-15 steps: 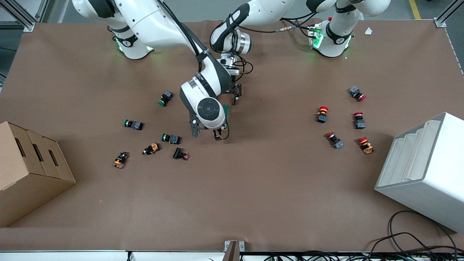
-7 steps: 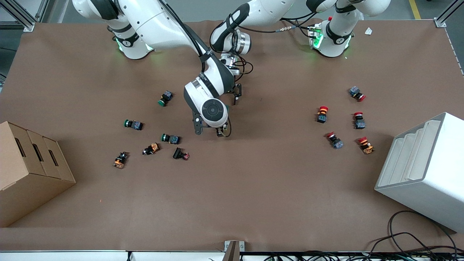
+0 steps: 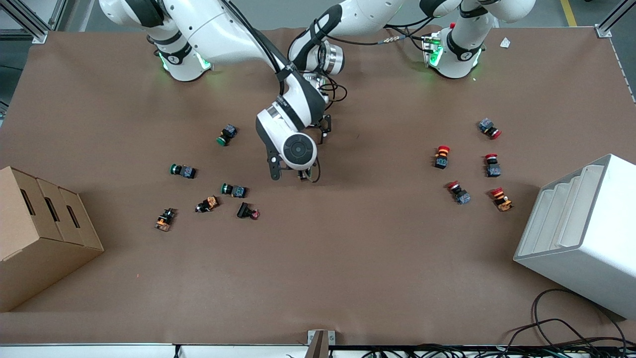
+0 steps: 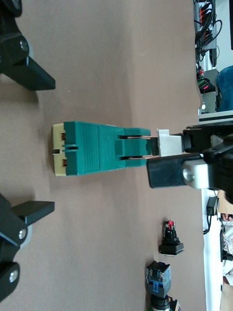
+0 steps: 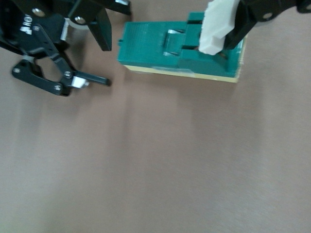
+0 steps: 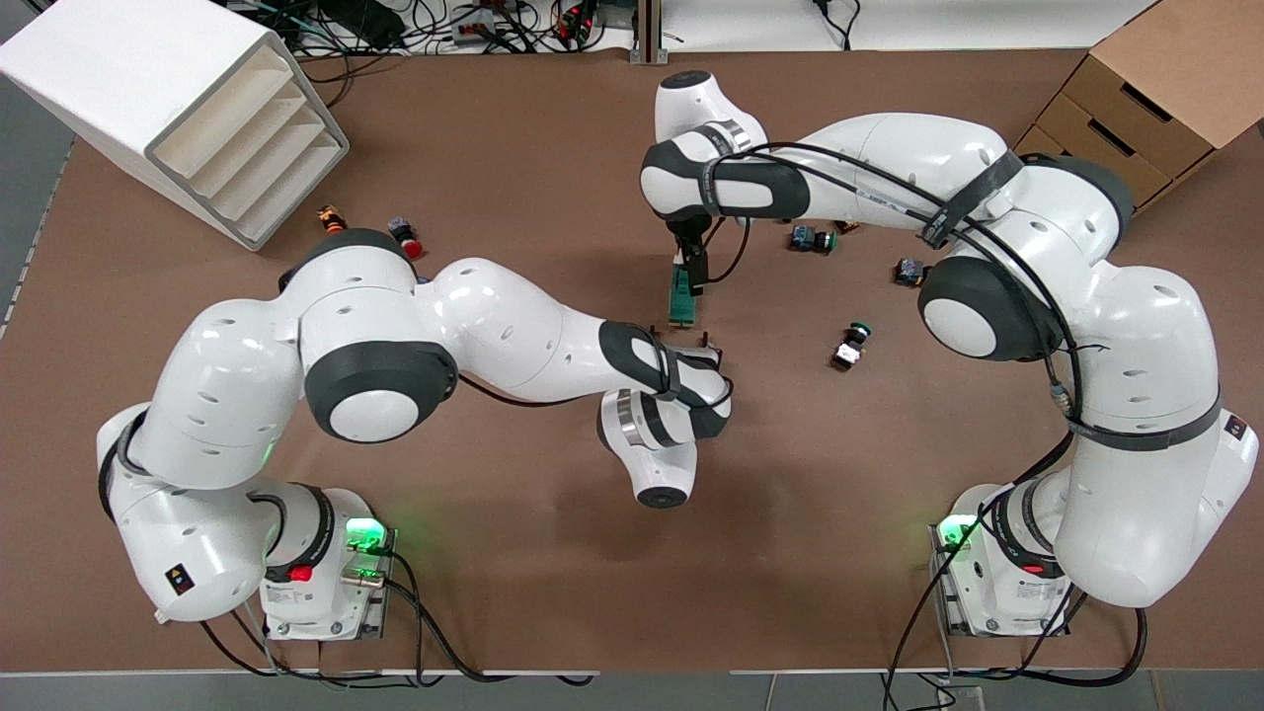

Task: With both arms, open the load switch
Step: 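Push the white handle down into the switch with the right gripper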

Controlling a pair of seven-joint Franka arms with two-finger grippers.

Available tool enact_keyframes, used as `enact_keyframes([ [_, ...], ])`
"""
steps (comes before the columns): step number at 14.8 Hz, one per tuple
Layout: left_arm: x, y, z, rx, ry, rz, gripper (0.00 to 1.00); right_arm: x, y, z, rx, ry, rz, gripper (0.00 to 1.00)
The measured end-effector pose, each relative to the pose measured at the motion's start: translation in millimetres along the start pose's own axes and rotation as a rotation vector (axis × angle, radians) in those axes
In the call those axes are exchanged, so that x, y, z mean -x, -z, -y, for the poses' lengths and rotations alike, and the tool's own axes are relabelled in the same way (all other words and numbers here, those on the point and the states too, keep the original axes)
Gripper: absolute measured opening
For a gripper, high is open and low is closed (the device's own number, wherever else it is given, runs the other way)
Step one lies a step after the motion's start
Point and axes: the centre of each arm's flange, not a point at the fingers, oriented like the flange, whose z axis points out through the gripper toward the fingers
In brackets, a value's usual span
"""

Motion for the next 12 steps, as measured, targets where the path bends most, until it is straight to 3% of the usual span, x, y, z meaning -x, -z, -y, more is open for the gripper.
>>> enact_keyframes([
  [6,0.0,0.0,0.0,0.0,0.0,0.0,1.0,8.2,14.0,-13.9,0.081,0.024,-0.031,1.0],
  [12,0.0,0.0,0.0,0.0,0.0,0.0,1.0,14.8,13.0,-22.0,0.109,0.041,-0.039,1.0],
])
